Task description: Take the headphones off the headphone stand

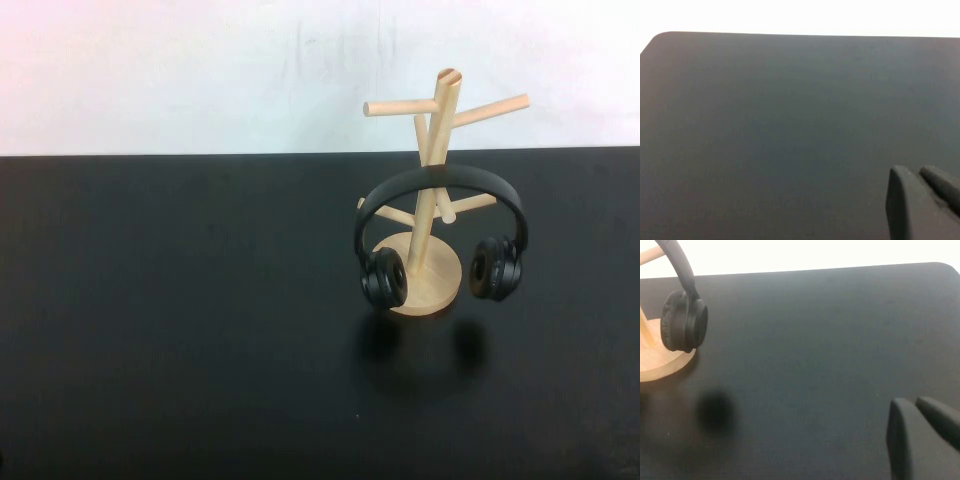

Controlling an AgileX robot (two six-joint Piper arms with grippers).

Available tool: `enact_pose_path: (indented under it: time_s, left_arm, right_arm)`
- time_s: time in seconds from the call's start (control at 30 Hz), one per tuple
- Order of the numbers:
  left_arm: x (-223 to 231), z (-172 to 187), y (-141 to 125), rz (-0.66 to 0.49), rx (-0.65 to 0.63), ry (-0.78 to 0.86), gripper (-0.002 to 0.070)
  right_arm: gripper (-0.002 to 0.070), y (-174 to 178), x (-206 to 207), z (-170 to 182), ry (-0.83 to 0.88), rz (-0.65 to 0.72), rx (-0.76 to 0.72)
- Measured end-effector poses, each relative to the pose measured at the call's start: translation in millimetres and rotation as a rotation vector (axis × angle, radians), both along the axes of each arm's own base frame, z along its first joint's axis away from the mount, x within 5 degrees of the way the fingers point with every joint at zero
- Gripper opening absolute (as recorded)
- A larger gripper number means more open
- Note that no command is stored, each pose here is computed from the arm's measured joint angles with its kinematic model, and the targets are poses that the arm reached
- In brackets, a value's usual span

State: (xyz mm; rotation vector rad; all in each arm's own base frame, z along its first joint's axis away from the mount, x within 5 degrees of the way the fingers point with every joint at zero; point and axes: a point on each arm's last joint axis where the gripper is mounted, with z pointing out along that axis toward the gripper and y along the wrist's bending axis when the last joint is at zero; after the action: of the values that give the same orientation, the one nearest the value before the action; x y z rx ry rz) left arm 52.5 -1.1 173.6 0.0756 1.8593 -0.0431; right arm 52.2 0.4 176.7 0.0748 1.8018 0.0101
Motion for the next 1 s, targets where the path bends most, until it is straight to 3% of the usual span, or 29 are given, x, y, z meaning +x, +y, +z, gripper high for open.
enact_pose_path:
  time_s: [0.8, 1.0]
  left_arm:
    - [0, 0, 0, 0.0, 0.0, 0.0, 0.0002]
    - [0, 0, 0, 0.0, 0.0, 0.0, 0.0002]
  right_arm:
    - [-0.0006, 0, 0, 0, -0.002, 0.0, 0.0]
    - [-0.0006, -2, 2, 10, -0.112, -0.02, -0.006]
